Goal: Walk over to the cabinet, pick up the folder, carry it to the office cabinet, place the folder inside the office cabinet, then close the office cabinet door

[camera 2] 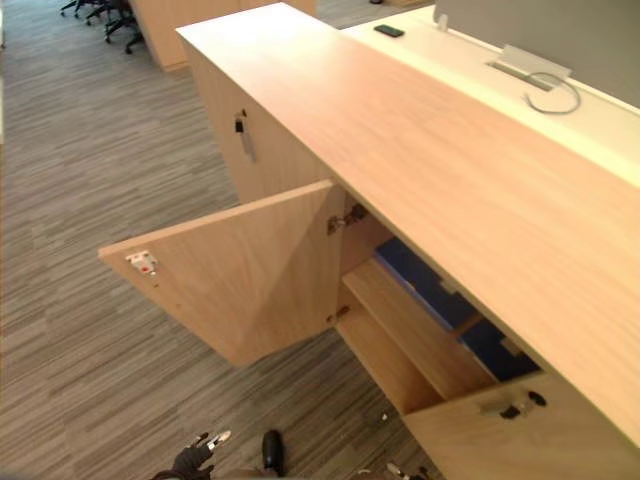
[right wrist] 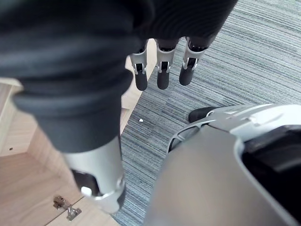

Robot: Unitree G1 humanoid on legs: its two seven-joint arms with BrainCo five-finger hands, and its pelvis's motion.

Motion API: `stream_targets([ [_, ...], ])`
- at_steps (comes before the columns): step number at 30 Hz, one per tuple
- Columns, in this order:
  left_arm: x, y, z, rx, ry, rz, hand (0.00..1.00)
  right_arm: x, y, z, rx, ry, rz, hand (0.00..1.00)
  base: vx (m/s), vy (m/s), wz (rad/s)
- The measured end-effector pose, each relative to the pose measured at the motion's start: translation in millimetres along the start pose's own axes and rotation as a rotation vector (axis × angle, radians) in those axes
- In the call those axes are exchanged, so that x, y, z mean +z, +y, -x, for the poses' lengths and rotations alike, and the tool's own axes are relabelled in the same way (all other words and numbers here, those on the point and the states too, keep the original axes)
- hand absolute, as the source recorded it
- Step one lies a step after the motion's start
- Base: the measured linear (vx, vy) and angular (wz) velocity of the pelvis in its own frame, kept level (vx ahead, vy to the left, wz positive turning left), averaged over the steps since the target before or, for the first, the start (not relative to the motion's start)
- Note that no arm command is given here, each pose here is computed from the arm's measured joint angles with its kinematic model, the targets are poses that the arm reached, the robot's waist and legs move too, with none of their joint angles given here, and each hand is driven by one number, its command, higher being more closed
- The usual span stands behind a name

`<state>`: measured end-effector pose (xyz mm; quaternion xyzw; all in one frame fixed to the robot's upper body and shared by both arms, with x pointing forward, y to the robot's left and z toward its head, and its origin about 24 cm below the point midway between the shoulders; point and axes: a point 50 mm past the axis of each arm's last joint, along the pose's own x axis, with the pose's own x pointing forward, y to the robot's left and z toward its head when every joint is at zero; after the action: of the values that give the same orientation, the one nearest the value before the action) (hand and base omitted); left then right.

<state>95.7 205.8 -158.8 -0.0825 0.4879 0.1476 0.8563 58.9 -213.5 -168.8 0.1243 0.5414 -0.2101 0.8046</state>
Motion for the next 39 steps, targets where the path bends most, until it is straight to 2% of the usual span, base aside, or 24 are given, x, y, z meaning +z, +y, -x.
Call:
stream_targets([
  [5,8.6,4.8,0.1,0.038,-0.042,0.072,0.0,6.3,5.4,-1.3,-0.001,-0.023,-0.061,0.0,-0.05,0.035,0.3],
  [10,-1.7,7.6,3.7,0.07,-0.026,0.14,0.0,13.0,-16.5,-0.4,-0.058,-0.044,-0.04,0.0,0.09,0.153,0.13],
  [13,19.8,32.3,4.1,0.122,-0.098,0.124,0.0,8.1,10.9,-1.9,0.003,-0.03,-0.072,0.0,0.0,0.221,-0.24],
  [15,35.7,47.3,6.6,0.151,-0.158,0.104,0.0,7.8,10.0,-1.7,-0.006,-0.034,-0.124,0.0,-0.04,0.086,-0.38],
  [20,128.8,88.7,14.9,0.246,-0.417,0.01,0.0,3.8,3.2,-0.6,-0.026,-0.026,-0.144,0.0,-0.09,0.013,-0.44],
  [24,185.8,92.3,27.6,0.248,-0.583,-0.049,0.0,-5.3,-11.7,2.4,-0.052,-0.006,-0.134,0.0,-0.1,-0.062,-0.36],
  [27,229.6,85.7,40.5,0.258,-0.694,-0.215,0.0,-16.8,-17.5,5.7,-0.056,0.02,-0.145,0.0,-0.1,-0.051,-0.22],
  [29,260.9,72.6,50.6,0.263,-0.759,-0.436,0.0,-21.9,-18.9,7.2,-0.056,0.03,-0.156,0.0,-0.08,-0.028,-0.12],
  [32,287.1,54.8,58.0,0.279,-0.803,-0.672,0.0,-22.7,-20.0,8.0,-0.052,0.026,-0.164,0.0,-0.02,-0.001,-0.19],
  [33,302.0,46.4,60.9,0.318,-0.81,-0.806,0.0,-23.5,-19.7,8.3,-0.048,0.026,-0.175,0.0,0.01,0.006,-0.19],
  [34,306.4,48.6,61.7,0.345,-0.802,-0.841,0.0,-23.7,-19.6,8.4,-0.047,0.024,-0.176,0.0,0.02,0.009,-0.23],
  [36,319.4,54.5,69.1,0.45,-0.773,-1.086,0.0,-24.1,-19.8,9.2,-0.045,0.017,-0.178,0.0,0.04,0.008,-0.14],
  [39,323.6,54.8,72.1,0.509,-0.758,-1.247,0.0,-24.5,-19.1,9.3,-0.044,0.017,-0.179,0.0,0.03,0.008,0.0],
])
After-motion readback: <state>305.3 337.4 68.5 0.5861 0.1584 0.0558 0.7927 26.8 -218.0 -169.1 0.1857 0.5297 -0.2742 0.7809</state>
